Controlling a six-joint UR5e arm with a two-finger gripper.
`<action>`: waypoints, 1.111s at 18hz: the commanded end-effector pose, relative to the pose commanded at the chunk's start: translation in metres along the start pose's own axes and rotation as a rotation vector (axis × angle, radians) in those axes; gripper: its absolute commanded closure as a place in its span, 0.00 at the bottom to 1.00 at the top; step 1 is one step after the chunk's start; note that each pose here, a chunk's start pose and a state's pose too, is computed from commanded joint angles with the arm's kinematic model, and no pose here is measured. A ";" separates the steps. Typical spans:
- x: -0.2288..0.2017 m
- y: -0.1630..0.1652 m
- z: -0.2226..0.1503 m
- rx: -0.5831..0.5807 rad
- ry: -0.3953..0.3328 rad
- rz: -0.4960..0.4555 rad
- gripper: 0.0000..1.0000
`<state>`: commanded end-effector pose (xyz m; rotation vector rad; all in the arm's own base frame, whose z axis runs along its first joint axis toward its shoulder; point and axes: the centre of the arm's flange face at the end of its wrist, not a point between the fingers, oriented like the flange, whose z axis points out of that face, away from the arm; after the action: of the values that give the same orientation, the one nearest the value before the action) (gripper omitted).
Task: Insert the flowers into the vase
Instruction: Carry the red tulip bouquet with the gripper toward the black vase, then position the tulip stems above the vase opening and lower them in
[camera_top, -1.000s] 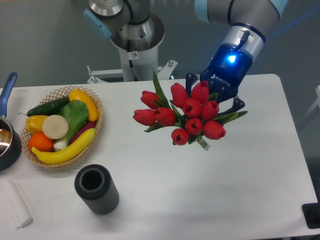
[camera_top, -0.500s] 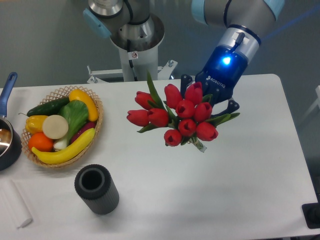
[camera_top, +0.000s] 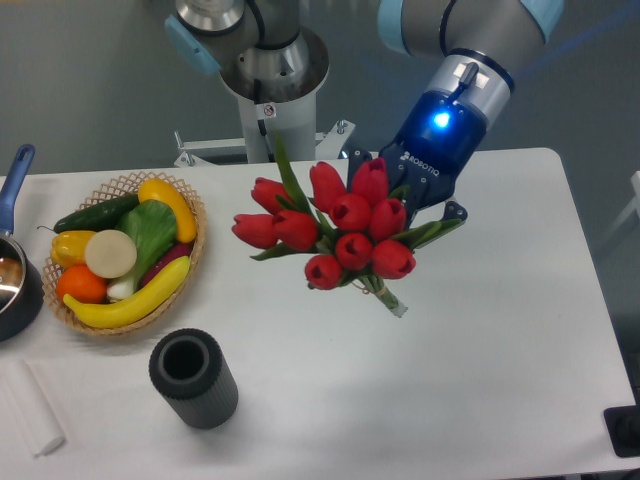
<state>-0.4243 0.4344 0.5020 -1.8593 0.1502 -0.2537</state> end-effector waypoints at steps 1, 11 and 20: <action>0.001 -0.003 0.000 0.018 0.011 -0.022 0.67; 0.032 -0.014 0.076 0.123 0.233 -0.005 0.66; 0.042 -0.001 0.119 0.160 0.342 -0.040 0.66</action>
<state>-0.3544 0.5352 0.4738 -1.6503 0.3178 -0.5943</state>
